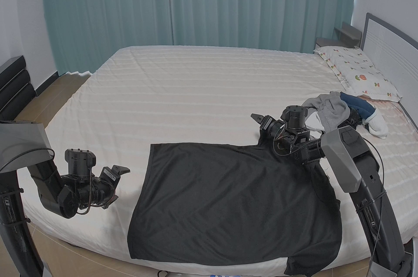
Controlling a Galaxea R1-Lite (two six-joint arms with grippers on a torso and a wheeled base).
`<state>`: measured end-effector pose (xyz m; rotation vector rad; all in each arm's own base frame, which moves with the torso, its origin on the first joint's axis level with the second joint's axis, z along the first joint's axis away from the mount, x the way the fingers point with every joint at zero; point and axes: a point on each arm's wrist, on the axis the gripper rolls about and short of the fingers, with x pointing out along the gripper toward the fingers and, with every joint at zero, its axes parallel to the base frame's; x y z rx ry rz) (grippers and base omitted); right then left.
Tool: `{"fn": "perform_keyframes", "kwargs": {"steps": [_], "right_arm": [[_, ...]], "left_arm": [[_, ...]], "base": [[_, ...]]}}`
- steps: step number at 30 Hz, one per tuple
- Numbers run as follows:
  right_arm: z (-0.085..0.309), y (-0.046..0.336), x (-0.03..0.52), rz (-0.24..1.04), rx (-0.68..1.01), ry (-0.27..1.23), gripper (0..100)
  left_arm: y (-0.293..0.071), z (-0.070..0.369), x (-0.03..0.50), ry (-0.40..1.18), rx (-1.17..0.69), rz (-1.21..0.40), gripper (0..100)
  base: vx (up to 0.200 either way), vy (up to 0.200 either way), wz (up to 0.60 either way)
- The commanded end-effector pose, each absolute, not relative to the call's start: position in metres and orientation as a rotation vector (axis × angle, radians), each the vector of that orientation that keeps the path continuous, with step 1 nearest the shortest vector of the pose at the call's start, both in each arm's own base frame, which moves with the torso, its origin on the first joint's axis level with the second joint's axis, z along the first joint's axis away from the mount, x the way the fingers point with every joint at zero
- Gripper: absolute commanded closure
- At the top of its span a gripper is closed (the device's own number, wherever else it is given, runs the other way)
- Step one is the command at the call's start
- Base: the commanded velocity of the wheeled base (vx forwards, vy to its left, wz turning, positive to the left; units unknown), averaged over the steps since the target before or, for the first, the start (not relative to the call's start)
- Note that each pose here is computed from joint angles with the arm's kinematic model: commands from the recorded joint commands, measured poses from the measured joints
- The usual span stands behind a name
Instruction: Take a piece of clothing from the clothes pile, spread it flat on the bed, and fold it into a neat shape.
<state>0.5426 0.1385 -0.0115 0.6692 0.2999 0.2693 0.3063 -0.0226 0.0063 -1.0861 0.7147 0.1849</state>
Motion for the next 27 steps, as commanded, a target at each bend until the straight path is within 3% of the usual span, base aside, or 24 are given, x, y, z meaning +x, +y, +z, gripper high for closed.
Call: {"fn": "perform_keyframes", "kwargs": {"steps": [1,9,13,19,27], "right_arm": [[-0.031,0.143,0.54,0.215,0.593,0.335,0],[-0.016,0.138,0.529,0.195,0.558,0.377,0],[-0.003,0.13,0.53,0.181,0.56,0.326,0],[0.018,0.096,0.536,0.12,0.566,0.281,0],[-0.001,0.052,0.537,0.027,0.553,0.356,0]], "left_arm": [[-0.023,0.006,0.306,0.714,-1.086,0.186,0],[-0.023,0.006,0.306,0.715,-1.085,0.184,0],[-0.023,0.006,0.306,0.715,-1.085,0.184,0],[-0.023,0.006,0.306,0.715,-1.087,0.185,0],[-0.023,0.006,0.306,0.715,-1.087,0.185,0]], "base": [[0.0,0.0,0.0],[0.0,0.0,0.0],[0.0,0.0,0.0],[0.0,0.0,0.0],[0.0,0.0,0.0]]}}
